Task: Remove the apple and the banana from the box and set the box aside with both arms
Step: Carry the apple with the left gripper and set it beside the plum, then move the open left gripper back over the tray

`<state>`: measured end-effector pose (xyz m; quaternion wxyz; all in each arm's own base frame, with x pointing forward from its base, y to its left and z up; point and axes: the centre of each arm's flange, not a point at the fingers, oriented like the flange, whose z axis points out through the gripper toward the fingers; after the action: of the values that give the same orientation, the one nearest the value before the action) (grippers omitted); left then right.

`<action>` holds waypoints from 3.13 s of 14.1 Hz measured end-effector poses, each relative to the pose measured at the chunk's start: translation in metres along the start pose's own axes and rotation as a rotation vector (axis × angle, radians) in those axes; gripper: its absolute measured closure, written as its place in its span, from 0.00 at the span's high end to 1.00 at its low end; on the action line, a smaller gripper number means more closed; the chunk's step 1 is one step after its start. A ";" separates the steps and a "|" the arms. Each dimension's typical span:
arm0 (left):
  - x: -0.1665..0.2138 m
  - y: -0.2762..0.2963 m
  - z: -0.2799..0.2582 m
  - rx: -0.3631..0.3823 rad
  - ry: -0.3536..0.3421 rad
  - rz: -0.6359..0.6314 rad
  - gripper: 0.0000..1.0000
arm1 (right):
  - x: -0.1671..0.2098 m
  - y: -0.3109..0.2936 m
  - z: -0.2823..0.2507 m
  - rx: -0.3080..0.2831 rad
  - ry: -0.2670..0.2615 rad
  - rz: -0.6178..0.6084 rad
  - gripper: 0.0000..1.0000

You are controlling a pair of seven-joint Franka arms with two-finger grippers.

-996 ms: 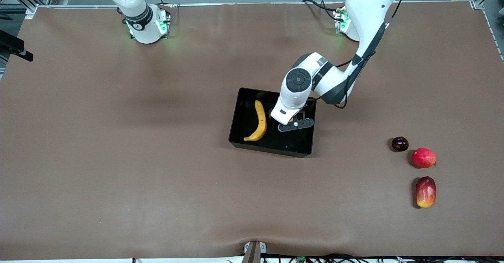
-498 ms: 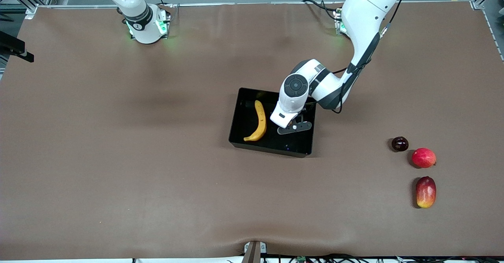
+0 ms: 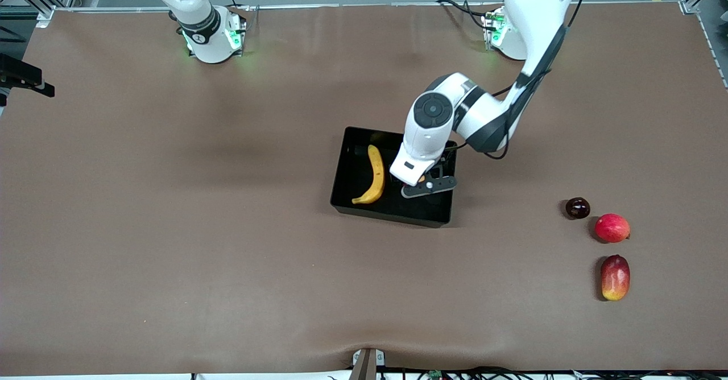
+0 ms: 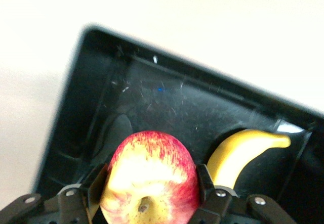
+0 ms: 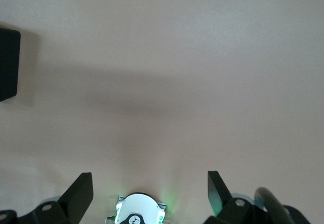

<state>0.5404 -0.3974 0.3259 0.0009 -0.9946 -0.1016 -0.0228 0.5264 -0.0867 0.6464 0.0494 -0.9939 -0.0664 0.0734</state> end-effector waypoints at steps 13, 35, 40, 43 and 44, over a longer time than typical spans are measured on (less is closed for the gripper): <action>0.184 -0.248 0.017 0.051 -0.073 0.194 0.75 | 0.001 -0.001 0.001 0.000 -0.002 -0.002 1.00; 0.209 -0.270 0.037 0.006 -0.022 0.176 1.00 | 0.005 0.003 0.007 0.004 -0.014 0.002 1.00; 0.144 -0.145 -0.002 -0.063 -0.062 0.108 1.00 | 0.005 0.002 0.007 0.004 -0.014 0.000 1.00; 0.083 -0.061 0.003 -0.059 -0.085 0.145 1.00 | 0.005 0.002 0.007 0.004 -0.014 0.000 1.00; 0.064 -0.039 0.008 -0.055 -0.096 0.150 1.00 | 0.006 0.002 0.007 0.004 -0.013 0.000 1.00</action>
<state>0.5950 -0.3464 0.3212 -0.0294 -0.9990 -0.0260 0.0225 0.5310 -0.0869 0.6387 0.0507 -0.9932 -0.0668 0.0802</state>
